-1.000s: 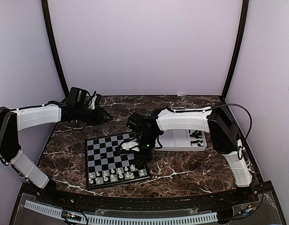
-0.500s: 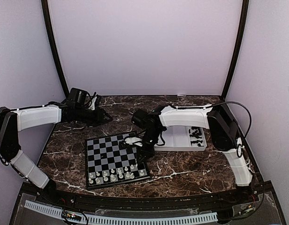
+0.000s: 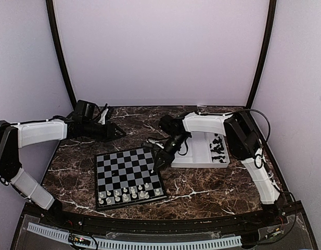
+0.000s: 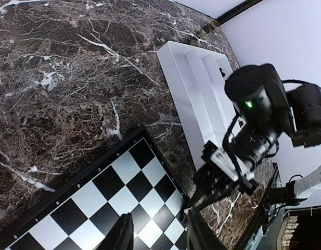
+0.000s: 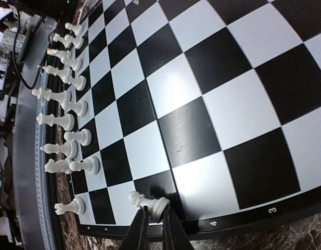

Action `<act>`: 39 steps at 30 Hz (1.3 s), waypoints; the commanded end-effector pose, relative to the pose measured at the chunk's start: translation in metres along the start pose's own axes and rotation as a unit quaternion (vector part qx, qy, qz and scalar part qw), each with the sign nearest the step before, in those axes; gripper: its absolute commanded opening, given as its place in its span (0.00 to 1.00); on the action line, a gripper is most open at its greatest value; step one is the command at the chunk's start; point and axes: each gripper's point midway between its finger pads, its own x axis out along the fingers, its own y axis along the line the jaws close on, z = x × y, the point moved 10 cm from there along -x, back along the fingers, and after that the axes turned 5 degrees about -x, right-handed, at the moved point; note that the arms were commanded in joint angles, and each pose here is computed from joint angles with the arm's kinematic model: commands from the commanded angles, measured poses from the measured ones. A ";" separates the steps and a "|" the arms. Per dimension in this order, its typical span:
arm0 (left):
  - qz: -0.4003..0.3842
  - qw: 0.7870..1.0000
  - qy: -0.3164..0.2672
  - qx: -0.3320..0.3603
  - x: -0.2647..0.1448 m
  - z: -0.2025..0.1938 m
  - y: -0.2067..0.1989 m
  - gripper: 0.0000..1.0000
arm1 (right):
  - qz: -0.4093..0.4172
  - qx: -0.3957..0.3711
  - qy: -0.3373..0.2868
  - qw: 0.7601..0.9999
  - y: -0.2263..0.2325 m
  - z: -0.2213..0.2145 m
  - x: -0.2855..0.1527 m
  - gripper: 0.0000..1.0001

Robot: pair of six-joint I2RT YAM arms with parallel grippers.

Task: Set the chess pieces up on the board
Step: Pick up the pawn from the chessboard, then pass from the right arm to the left

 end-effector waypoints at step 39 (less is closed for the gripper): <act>0.035 0.933 0.052 0.355 0.062 -0.116 -0.072 0.32 | 0.142 0.163 -0.108 0.970 -0.022 -0.006 0.001 0.08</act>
